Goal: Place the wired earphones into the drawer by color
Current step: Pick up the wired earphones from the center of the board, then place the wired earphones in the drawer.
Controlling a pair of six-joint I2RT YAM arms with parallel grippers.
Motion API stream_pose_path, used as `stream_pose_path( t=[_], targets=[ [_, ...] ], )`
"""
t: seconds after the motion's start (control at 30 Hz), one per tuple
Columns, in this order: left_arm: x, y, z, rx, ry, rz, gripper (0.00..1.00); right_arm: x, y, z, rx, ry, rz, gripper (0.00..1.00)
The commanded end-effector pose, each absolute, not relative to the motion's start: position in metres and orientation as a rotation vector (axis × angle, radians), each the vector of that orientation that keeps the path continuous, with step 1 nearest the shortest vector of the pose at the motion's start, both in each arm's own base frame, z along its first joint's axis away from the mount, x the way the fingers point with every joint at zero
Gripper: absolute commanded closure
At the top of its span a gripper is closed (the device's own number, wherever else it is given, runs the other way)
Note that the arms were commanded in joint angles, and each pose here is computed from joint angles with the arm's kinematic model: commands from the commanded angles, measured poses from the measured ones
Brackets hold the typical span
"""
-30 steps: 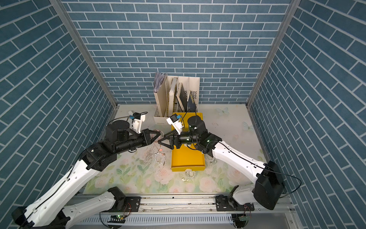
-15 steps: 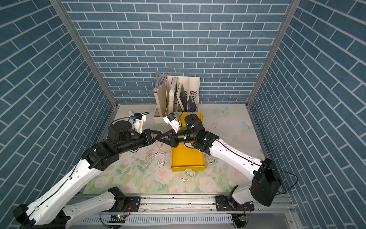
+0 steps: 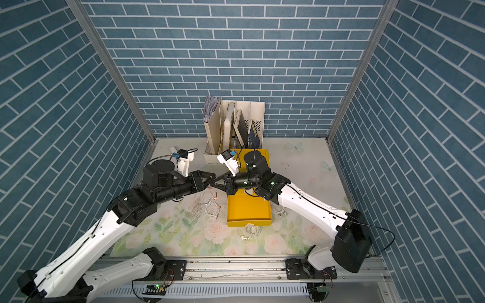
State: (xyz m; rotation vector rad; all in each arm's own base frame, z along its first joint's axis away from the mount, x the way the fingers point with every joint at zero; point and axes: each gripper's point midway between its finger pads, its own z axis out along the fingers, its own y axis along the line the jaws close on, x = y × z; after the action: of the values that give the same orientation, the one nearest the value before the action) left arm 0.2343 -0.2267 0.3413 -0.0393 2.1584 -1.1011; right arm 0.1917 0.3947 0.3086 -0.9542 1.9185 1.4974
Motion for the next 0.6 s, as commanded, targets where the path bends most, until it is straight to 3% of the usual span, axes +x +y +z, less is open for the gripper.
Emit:
stream_pose_path(
  t=[0.0, 0.2, 0.57],
  targets=[
    [0.229, -0.218, 0.37, -0.006, 2.096, -1.075, 0.46, 0.187, 0.38, 0.334, -0.948, 1.88, 1.444, 1.0],
    [0.226, -0.209, 0.39, -0.007, 2.05, -1.062, 0.34, 0.175, 0.357, 0.347, -0.917, 1.901, 1.399, 1.0],
    [0.229, -0.206, 0.386, -0.012, 2.057, -1.03, 0.33, 0.16, 0.311, 0.375, -0.847, 1.891, 1.321, 1.0]
  ],
)
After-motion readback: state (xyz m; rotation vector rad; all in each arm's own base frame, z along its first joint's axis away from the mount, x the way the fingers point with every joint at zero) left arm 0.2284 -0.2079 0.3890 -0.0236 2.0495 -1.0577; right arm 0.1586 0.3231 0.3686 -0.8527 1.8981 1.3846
